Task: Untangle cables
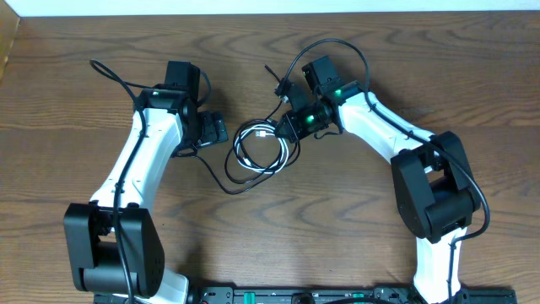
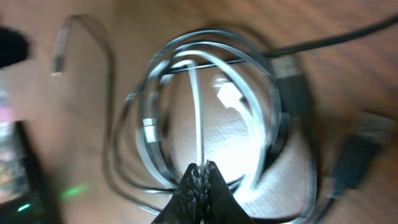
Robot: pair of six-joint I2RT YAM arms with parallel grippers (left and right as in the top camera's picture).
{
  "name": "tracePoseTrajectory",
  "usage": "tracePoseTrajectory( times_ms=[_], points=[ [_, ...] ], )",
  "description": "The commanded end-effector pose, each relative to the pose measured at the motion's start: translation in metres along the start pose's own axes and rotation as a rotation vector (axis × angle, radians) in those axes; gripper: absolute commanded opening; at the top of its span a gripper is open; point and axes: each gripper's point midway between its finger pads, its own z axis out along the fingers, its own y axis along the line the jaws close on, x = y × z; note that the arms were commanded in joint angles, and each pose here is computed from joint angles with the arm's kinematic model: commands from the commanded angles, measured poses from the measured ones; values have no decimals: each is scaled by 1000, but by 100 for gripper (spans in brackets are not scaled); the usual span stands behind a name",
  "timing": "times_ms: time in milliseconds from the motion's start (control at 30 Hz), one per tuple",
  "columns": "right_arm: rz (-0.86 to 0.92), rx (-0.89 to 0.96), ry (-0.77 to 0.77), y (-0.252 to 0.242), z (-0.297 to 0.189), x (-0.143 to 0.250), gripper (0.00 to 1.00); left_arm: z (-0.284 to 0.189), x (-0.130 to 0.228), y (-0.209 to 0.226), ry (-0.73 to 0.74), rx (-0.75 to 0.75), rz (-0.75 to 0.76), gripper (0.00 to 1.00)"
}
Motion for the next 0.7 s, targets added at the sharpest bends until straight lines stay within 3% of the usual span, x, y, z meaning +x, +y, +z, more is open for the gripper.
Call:
tracePoseTrajectory(
  times_ms=[0, 167, 333, 667],
  points=[
    [-114, -340, -43, 57, -20, -7, 1, 4, 4, 4, 13, -18, -2, 98],
    [-211, -679, -148, 100, -62, -28, 1, 4, 4, 4, 13, -18, -2, 98],
    [-284, -813, -188, 121, -95, -44, 1, 4, 4, 4, 13, -18, -2, 98],
    [-285, -836, -175, 128, -98, -48, 1, 4, 4, 4, 13, -18, -2, 98]
  ],
)
